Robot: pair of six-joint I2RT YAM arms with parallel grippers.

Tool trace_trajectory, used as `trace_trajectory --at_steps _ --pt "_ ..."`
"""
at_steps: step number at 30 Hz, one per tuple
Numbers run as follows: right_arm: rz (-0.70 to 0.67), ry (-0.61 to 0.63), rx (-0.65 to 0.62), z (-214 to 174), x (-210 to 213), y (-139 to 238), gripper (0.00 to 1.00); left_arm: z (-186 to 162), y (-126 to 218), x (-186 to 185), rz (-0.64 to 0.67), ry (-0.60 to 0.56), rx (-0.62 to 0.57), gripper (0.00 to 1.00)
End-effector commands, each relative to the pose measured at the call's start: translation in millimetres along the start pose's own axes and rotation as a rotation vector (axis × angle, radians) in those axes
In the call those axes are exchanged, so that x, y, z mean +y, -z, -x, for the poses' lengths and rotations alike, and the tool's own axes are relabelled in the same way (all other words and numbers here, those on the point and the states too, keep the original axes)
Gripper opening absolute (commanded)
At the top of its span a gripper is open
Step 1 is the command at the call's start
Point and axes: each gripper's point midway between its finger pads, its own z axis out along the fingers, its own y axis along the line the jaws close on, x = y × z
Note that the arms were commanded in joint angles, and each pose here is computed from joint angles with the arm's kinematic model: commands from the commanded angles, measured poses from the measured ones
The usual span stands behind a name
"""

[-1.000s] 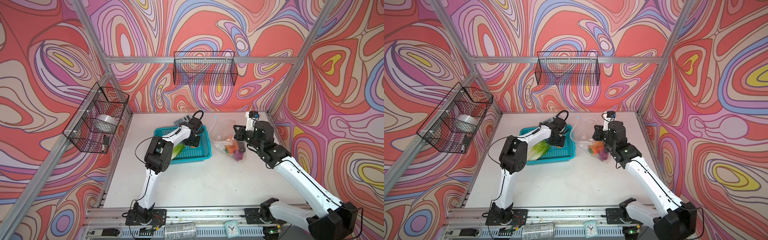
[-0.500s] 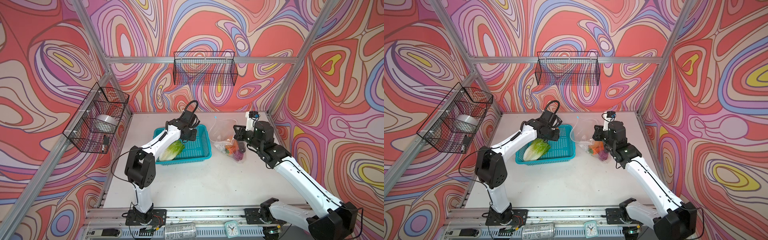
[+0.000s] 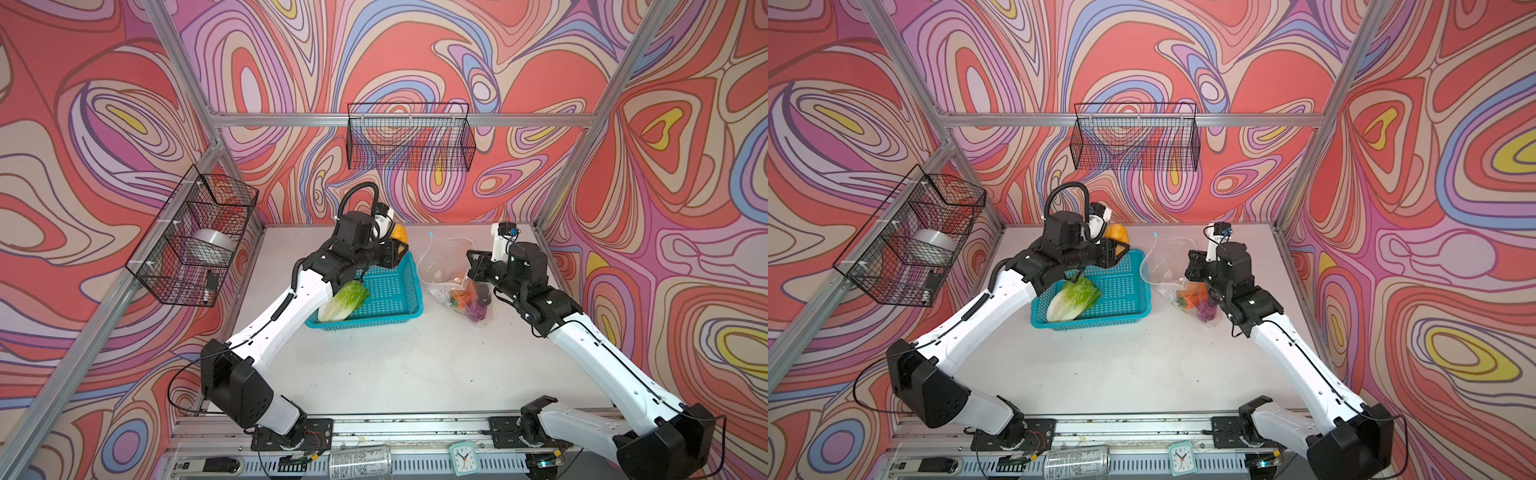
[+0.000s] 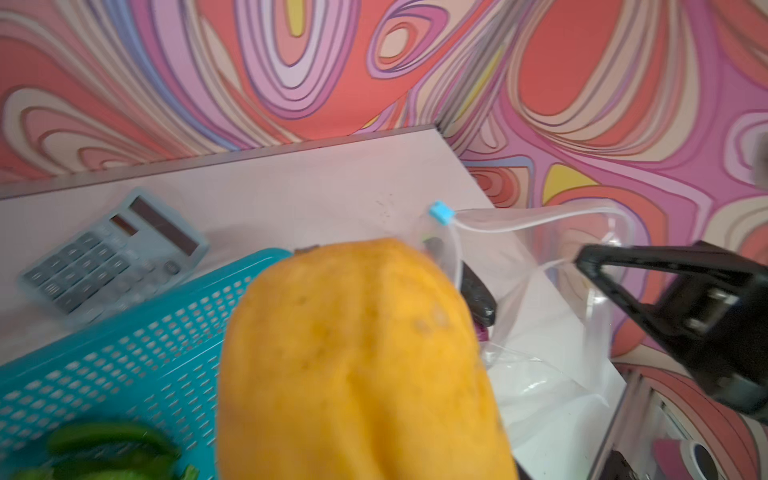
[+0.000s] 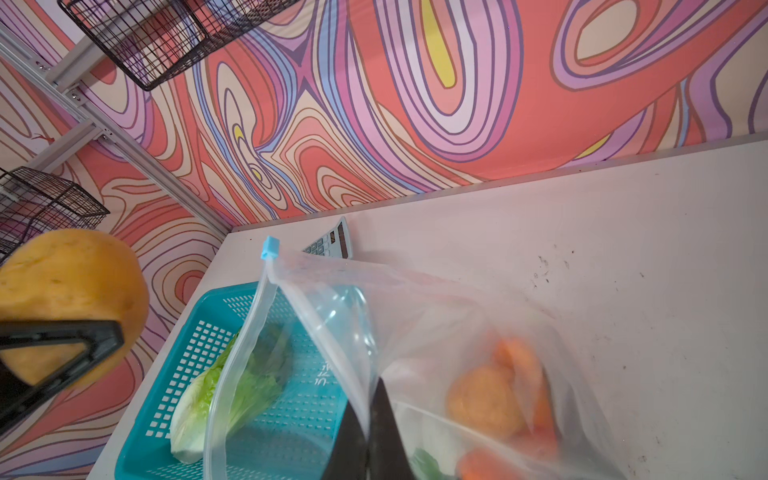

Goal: Place the food in the zip-top bag and seal the zipper
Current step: 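Lower the round roll into the bag and open the left gripper, then move the left gripper over the basket and close on the lettuce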

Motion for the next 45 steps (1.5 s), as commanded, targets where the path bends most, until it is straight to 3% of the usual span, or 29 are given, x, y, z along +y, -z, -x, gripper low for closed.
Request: trace_trajectory --at_steps 1,5,13,19,21,25,28,29,40,45 --pt "0.006 -0.008 -0.014 1 0 1 0.00 18 -5 -53 -0.193 -0.123 -0.054 0.36" --pt "0.007 -0.007 -0.017 3 0 2 0.00 2 -31 -67 -0.212 -0.159 0.026 0.35" --pt "0.010 -0.007 -0.019 3 0 2 0.00 -29 -82 -60 -0.161 -0.187 0.171 0.35" --pt "0.006 -0.005 -0.020 2 0 2 0.00 -51 -110 -42 -0.047 -0.264 0.276 0.36" --pt "0.005 -0.003 -0.018 1 -1 1 0.00 -55 -115 -35 -0.012 -0.270 0.304 0.41" --pt "0.002 -0.002 -0.016 1 -1 1 0.00 -59 -116 -30 0.017 -0.280 0.327 0.54" --pt "0.002 -0.003 -0.015 1 -1 0 0.00 -58 -113 -32 0.014 -0.282 0.320 0.74" --pt "0.004 -0.002 -0.017 2 -1 1 0.00 -58 -112 -34 0.009 -0.284 0.318 0.76" --pt "0.003 -0.007 -0.017 2 -1 3 0.00 -43 -95 -34 0.045 -0.298 0.264 0.80" --pt "0.000 -0.008 -0.017 1 -1 3 0.00 -19 -68 -33 0.104 -0.324 0.195 0.85"
